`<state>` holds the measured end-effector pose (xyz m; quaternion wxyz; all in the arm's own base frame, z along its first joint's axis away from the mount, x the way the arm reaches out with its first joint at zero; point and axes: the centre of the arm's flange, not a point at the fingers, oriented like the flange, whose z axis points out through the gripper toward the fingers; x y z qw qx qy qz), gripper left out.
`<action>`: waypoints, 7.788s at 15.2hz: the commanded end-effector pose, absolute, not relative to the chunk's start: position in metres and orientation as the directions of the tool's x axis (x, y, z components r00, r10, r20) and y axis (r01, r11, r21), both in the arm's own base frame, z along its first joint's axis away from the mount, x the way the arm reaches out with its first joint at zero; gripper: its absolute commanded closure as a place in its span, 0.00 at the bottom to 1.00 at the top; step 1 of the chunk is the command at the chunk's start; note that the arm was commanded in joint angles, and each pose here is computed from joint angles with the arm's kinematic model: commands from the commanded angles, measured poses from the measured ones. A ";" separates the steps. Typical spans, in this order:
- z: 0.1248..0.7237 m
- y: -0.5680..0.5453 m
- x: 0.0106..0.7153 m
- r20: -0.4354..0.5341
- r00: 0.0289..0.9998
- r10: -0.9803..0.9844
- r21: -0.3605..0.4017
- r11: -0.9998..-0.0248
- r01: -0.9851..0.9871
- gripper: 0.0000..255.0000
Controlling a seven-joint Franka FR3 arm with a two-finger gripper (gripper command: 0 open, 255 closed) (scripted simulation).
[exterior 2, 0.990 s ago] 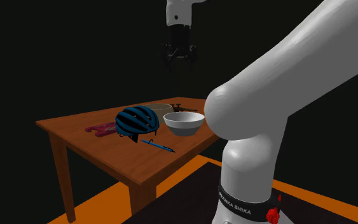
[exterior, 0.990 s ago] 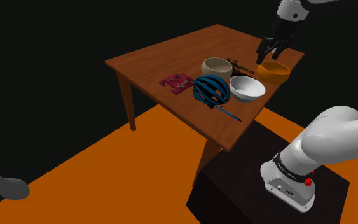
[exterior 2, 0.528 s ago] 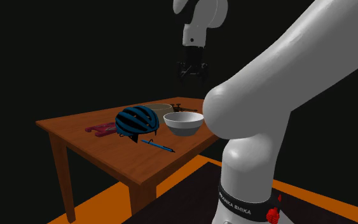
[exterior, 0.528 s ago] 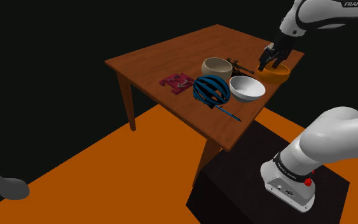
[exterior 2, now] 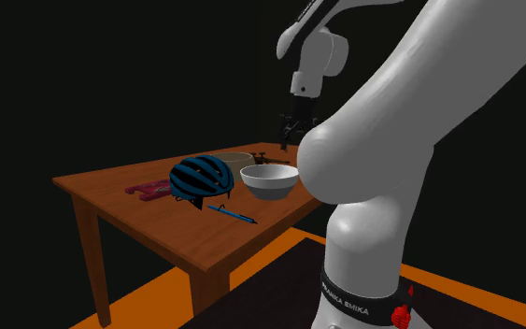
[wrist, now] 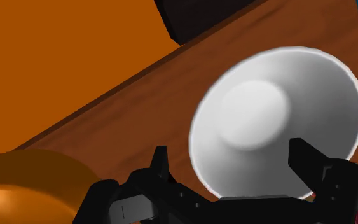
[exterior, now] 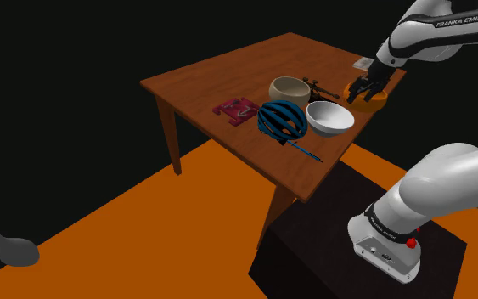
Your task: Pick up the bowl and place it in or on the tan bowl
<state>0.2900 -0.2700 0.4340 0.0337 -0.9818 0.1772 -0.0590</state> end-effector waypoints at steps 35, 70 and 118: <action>0.417 -0.292 0.294 0.115 0.923 -0.368 -0.105 -0.928 -0.358 1.00; 0.576 -0.305 0.421 0.115 0.923 -0.368 -0.105 -0.928 -0.358 1.00; 0.525 -0.318 0.511 0.115 0.923 -0.368 -0.105 -0.928 -0.358 0.00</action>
